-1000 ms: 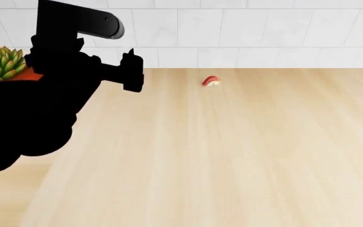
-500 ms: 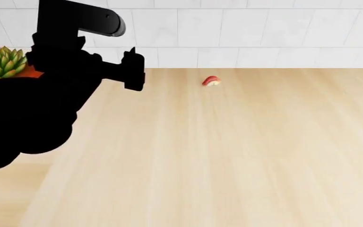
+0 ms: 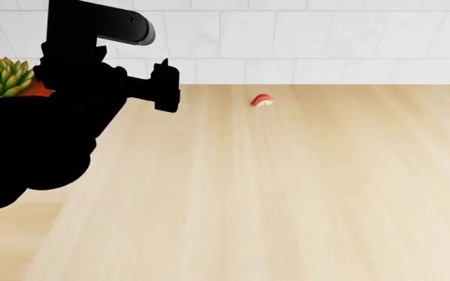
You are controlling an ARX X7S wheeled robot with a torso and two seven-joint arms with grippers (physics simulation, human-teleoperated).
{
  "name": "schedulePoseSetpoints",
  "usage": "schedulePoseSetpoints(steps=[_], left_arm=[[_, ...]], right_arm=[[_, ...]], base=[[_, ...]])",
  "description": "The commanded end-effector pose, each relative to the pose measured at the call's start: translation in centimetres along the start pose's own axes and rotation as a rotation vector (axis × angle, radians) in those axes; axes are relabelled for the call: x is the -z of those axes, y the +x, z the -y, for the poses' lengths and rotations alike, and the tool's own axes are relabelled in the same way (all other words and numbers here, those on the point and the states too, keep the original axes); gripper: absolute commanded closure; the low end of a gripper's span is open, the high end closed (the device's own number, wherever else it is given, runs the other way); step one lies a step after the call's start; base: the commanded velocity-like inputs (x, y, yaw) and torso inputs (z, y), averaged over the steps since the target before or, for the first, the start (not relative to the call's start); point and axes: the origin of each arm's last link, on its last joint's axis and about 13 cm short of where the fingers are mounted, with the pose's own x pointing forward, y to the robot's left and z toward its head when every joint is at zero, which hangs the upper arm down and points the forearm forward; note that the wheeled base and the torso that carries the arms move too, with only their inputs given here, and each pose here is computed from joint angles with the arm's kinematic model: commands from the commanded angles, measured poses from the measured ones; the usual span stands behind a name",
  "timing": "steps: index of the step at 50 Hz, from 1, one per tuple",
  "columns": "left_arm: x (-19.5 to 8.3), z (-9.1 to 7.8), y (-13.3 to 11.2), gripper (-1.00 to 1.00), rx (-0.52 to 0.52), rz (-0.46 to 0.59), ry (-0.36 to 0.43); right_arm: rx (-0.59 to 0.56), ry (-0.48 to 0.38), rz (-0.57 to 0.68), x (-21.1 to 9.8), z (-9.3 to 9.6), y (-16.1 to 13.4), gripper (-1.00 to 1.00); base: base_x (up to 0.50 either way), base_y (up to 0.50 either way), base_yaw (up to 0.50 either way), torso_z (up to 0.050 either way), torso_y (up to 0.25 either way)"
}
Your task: A wet mug is on the counter and needs to be dried. Pick it up and place it upside down in the open cabinet.
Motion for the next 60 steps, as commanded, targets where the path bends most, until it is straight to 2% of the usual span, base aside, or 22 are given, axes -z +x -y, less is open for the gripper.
schedulePoseSetpoints(steps=[1,29,60], left_arm=[[0.0,0.0,0.0,-1.00,0.002,0.002,-0.006],[0.4,0.2,-0.1,-1.00,0.006,0.008,-0.029],[0.7,-0.4,0.6,-1.00,-0.057,0.009,-0.041]], right_arm=[[0.039,0.030,0.012,0.0,-0.4,0.6,1.00],[0.031,0.023,-0.051,1.6,-1.8,4.8,1.00],[-0.012,0.018,-0.052,2.8,-3.3,6.8,1.00]], base=[[0.00,0.00,0.00,0.000,0.000],[0.00,0.00,0.00,0.000,0.000],[0.00,0.00,0.00,0.000,0.000]])
